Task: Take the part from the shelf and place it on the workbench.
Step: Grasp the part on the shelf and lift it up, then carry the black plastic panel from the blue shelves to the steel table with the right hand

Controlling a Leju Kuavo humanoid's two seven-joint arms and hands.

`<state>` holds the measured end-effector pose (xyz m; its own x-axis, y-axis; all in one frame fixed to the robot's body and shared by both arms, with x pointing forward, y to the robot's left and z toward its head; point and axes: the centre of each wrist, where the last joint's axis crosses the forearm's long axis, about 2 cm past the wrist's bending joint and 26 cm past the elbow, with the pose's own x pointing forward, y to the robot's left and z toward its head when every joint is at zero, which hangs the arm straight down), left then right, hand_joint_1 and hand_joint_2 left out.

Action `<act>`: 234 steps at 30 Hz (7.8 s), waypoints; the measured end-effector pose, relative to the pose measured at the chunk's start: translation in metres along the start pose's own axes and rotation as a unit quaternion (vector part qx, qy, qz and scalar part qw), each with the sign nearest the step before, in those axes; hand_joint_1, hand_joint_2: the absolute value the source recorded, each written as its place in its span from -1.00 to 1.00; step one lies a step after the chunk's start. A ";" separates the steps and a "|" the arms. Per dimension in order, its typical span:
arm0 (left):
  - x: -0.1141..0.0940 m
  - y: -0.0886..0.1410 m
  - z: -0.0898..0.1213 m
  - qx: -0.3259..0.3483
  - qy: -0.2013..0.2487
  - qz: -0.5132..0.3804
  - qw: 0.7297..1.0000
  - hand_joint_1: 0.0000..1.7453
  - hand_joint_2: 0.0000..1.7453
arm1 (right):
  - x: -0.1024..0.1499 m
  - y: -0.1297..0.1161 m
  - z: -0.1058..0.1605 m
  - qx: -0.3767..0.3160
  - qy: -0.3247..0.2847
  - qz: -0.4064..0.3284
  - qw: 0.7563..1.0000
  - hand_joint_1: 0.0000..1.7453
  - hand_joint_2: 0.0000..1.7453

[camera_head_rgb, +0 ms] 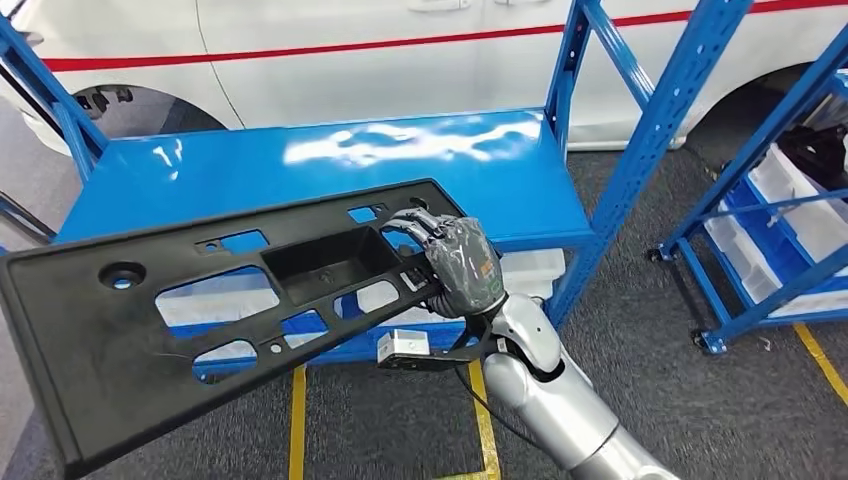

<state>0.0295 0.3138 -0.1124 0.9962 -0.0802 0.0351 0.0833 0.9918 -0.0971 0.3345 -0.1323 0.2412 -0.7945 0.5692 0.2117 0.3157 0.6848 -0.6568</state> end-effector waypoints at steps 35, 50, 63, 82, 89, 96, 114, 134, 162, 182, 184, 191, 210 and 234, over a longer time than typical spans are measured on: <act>0.001 -0.005 -0.001 -0.001 0.002 0.006 1.000 -1.00 1.00 | 0.031 0.021 0.002 0.082 -0.045 -0.023 0.995 1.00 1.00; 0.003 -0.005 -0.001 0.001 0.000 0.010 1.000 -1.00 1.00 | 0.033 0.023 -0.003 0.099 -0.035 -0.029 0.994 1.00 1.00; 0.000 -0.007 -0.001 -0.001 0.002 0.014 1.000 -1.00 1.00 | 0.034 0.022 -0.007 0.097 -0.036 -0.031 0.994 1.00 1.00; 0.002 -0.007 -0.001 0.000 -0.001 0.015 1.000 -1.00 1.00 | 0.034 0.022 -0.008 0.100 -0.036 -0.032 0.994 1.00 1.00; 0.002 -0.009 -0.001 -0.004 -0.004 0.025 1.000 -1.00 1.00 | 0.034 0.021 -0.012 0.101 -0.039 -0.032 0.994 1.00 1.00; 0.001 -0.009 -0.001 -0.003 -0.006 0.031 0.999 -1.00 1.00 | 0.035 0.021 -0.013 0.104 -0.037 -0.033 0.993 1.00 1.00; 0.001 -0.008 -0.001 -0.004 -0.007 0.039 0.999 -1.00 1.00 | 0.037 0.023 -0.015 0.114 -0.035 -0.033 0.992 1.00 1.00; 0.000 -0.007 -0.001 -0.008 -0.011 0.042 0.999 -1.00 1.00 | 0.041 0.024 -0.021 0.112 -0.039 -0.033 0.992 1.00 1.00; -0.002 0.000 0.000 -0.011 0.001 0.026 1.000 -1.00 1.00 | 0.055 0.034 -0.024 0.126 -0.043 -0.026 0.991 1.00 1.00; 0.001 0.000 0.000 -0.007 -0.001 0.021 1.000 -1.00 1.00 | 0.055 0.035 -0.020 0.133 -0.042 -0.024 0.990 1.00 1.00; 0.000 -0.001 0.000 -0.008 -0.001 0.023 1.000 -1.00 1.00 | 0.056 0.036 -0.022 0.133 -0.044 -0.025 0.990 1.00 1.00; -0.003 -0.001 0.000 -0.006 0.001 0.027 1.000 -1.00 1.00 | 0.064 0.042 -0.027 0.140 -0.051 -0.027 0.989 1.00 1.00; -0.004 -0.001 0.000 -0.005 -0.005 0.026 1.000 -1.00 1.00 | 0.051 0.035 -0.025 0.161 -0.058 -0.004 0.985 1.00 1.00; -0.006 -0.002 -0.001 -0.006 -0.003 0.025 1.000 -1.00 1.00 | 0.039 0.028 -0.014 0.169 -0.065 0.093 0.979 1.00 1.00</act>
<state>0.0234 0.3125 -0.1130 0.9989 -0.0307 0.0354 0.0344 0.9934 -0.1098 0.3192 -0.0846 0.2414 -0.8063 0.5914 -0.0139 0.2890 0.3733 -0.8816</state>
